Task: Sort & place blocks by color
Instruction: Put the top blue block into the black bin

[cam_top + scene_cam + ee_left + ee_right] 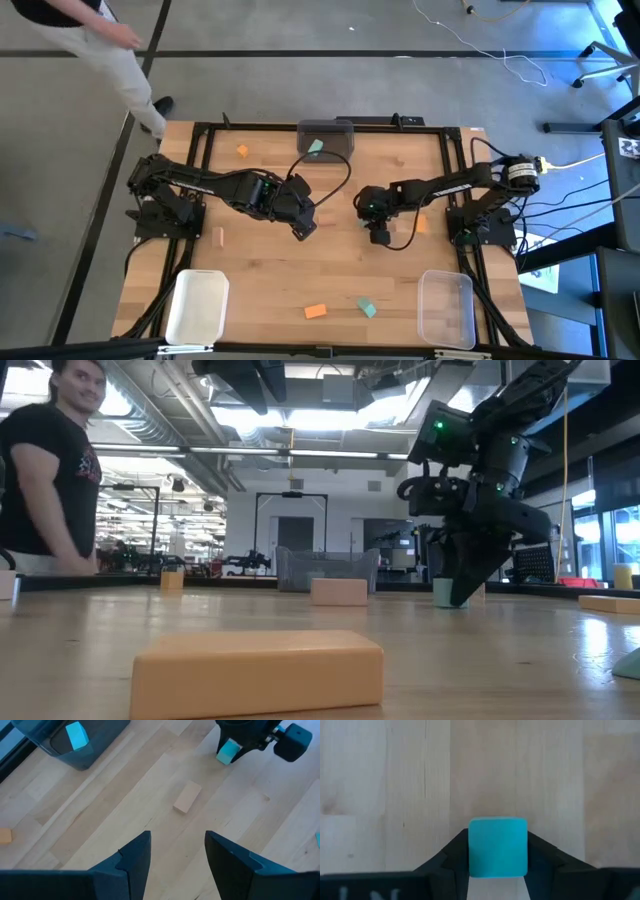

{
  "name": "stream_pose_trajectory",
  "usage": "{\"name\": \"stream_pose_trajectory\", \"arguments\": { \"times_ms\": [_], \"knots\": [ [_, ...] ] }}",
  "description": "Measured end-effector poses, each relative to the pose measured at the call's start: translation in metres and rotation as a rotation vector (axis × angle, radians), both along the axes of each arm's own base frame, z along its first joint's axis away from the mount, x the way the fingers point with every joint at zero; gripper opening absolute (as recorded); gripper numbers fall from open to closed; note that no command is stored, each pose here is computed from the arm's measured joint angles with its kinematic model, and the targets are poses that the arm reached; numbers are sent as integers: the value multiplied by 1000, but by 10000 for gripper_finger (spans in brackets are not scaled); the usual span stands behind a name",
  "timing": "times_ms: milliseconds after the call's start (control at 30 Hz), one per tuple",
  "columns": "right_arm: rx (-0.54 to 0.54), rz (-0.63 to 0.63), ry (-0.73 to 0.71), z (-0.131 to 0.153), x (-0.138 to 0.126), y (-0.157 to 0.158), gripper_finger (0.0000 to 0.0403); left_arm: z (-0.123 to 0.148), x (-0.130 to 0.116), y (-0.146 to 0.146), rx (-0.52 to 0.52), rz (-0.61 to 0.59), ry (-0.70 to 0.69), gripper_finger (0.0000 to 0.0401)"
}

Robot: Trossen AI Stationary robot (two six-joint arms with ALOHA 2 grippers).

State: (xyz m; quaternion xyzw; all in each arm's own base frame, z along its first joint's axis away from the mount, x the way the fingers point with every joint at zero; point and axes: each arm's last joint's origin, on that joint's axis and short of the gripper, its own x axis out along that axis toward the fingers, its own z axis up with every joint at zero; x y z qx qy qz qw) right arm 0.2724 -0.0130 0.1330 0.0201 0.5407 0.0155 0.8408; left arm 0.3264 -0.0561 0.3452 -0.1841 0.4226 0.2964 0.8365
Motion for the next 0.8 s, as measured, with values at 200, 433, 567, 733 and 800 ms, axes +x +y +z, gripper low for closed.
{"name": "stream_pose_trajectory", "arguments": {
  "times_ms": [200,433,567,733,800],
  "knots": [
    [-18,-75,-80,19,-2,-7,133,0,0,0,0,0,0,179],
    [-36,-201,-176,50,7,-22,133,0,0,1,23,12,-5,179],
    [-142,-226,-259,83,22,-34,133,1,0,4,42,31,-9,179],
    [-206,-291,-383,128,37,-61,133,1,2,12,43,56,-10,179],
    [-229,-310,-381,138,39,-74,133,1,2,14,43,65,-10,179]
  ]
}}
